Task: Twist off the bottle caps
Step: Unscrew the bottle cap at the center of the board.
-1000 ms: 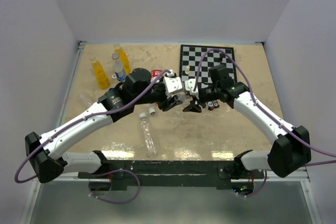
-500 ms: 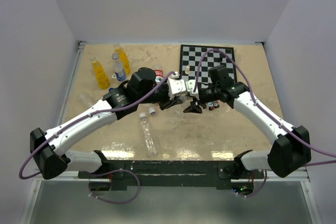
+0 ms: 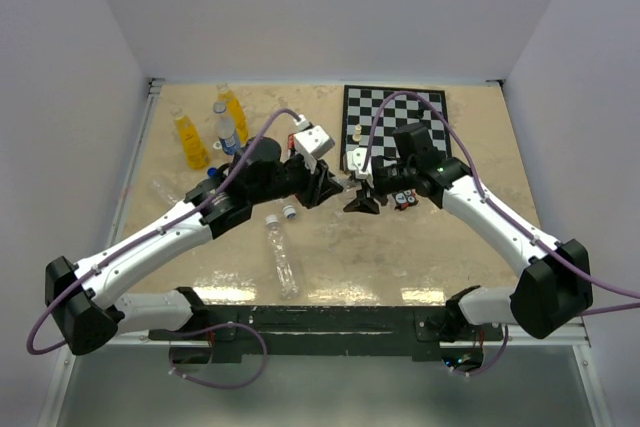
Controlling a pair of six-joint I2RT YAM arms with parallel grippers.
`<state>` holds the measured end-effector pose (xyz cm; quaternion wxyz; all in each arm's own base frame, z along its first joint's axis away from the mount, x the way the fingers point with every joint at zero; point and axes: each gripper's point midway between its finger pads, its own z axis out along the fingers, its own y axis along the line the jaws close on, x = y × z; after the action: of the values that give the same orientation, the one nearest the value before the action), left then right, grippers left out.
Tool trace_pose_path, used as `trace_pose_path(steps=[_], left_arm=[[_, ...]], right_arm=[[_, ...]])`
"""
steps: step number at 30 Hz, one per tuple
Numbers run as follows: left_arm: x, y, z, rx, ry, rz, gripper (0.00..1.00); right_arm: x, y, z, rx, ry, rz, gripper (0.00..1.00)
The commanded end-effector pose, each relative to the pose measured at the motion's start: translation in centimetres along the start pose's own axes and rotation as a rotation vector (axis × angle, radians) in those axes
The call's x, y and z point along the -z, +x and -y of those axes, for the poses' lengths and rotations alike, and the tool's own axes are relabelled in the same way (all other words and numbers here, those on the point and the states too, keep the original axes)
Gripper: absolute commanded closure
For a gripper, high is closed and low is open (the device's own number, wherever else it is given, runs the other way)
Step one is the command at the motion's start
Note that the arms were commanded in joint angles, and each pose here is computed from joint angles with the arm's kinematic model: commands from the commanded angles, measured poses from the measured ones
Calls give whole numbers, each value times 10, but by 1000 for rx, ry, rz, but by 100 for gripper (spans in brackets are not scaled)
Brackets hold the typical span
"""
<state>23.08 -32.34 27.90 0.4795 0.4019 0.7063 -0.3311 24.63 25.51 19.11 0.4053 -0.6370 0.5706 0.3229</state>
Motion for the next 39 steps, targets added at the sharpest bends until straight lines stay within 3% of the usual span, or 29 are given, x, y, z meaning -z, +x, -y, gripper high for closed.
trace_pose_path(steps=[1,3,5,9,14,26,35,39], left_arm=[[17,5,-16,644,-214,103,100],[16,15,-17,849,-268,82,100],[13,17,-15,956,-285,65,100],[20,13,-25,1039,-368,100,100],[22,8,-22,1085,-353,120,100],[29,8,-24,1098,-358,153,100],[33,-11,-13,1027,-254,195,100],[37,-18,-12,974,-243,208,80]], right_arm=[[9,-18,30,3,133,22,100],[8,-17,30,-3,133,23,100],[9,-18,30,2,134,26,100],[10,-18,29,5,132,24,100],[8,-16,27,13,113,21,100],[8,-17,18,45,67,28,100],[8,-19,9,66,23,41,100],[8,-19,9,67,20,40,100]])
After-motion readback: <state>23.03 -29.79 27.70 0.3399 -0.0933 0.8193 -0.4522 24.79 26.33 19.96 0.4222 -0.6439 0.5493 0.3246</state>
